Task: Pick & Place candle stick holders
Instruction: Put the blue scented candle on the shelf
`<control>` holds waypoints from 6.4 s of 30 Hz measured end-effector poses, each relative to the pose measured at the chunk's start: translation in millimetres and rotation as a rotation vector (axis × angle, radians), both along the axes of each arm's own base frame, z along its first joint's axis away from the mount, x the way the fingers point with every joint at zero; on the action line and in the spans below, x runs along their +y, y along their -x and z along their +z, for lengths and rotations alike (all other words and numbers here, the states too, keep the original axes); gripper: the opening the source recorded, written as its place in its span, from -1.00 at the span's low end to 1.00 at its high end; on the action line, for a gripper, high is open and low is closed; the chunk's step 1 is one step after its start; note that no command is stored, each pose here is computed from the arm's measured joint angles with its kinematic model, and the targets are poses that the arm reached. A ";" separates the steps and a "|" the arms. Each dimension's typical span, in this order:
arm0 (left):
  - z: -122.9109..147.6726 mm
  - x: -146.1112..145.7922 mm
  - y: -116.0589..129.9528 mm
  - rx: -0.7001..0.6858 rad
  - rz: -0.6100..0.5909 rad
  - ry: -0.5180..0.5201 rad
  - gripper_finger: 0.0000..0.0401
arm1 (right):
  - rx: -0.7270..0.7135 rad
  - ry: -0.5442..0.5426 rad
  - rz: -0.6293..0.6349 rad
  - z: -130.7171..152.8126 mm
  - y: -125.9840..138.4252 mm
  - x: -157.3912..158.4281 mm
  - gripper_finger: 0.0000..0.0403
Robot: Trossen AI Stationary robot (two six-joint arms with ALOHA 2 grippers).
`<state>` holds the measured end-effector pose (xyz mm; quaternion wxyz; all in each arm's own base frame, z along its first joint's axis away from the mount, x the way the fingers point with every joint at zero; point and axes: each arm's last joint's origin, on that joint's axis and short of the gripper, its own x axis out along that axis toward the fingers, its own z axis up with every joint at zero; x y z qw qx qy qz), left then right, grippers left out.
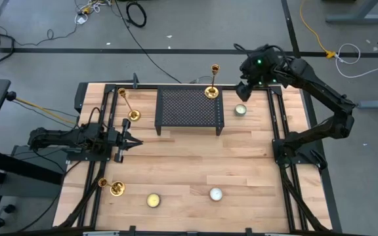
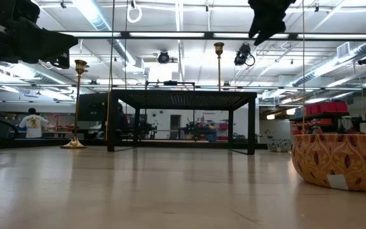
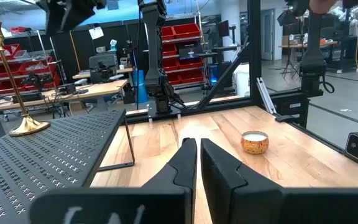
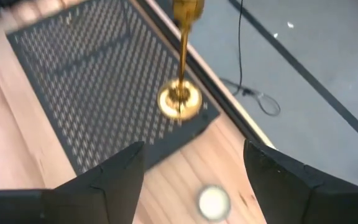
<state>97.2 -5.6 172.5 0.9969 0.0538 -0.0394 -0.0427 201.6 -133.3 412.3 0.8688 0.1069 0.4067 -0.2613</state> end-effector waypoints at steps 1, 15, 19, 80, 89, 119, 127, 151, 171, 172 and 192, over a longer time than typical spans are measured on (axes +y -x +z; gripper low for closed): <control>0.0 0.0 0.0 0.000 0.000 0.000 -0.87 | 0.020 -0.003 0.011 -1.2 1.1 0.9 0.35; -0.1 0.0 0.0 0.000 0.000 0.000 -0.87 | 0.153 -0.036 0.149 -25.9 10.0 26.1 0.35; 0.0 0.0 0.0 0.000 0.000 0.000 -0.87 | 0.203 -0.044 0.196 -39.8 18.0 35.5 0.35; 0.0 0.0 0.0 0.000 0.000 0.000 -0.87 | 0.489 -0.047 0.223 -198.7 -11.5 -31.2 0.35; 0.0 0.0 0.0 0.000 0.000 0.000 -0.87 | 0.539 -0.075 0.206 -229.6 0.1 -22.9 0.35; -0.1 0.0 0.0 0.000 0.001 0.000 -0.87 | 0.535 -0.036 0.057 -236.1 8.1 -19.9 0.33; 0.0 0.0 0.0 0.000 0.001 0.000 -0.87 | 0.576 -0.004 0.006 -235.9 11.6 -22.8 0.78; 0.0 0.0 0.0 0.000 0.000 0.000 -0.87 | 0.473 -0.106 -0.033 -251.2 12.2 -44.1 0.94; -0.1 0.0 0.0 0.000 0.000 0.000 -0.87 | 0.488 -0.123 -0.034 -269.4 5.2 -50.3 0.86; 0.0 0.0 0.0 0.000 0.000 0.000 -0.87 | 0.489 -0.123 -0.034 -269.4 5.2 -50.3 0.84; 0.0 0.0 0.0 0.000 0.000 0.000 -0.87 | 0.491 -0.121 -0.035 -269.4 5.3 -50.3 0.55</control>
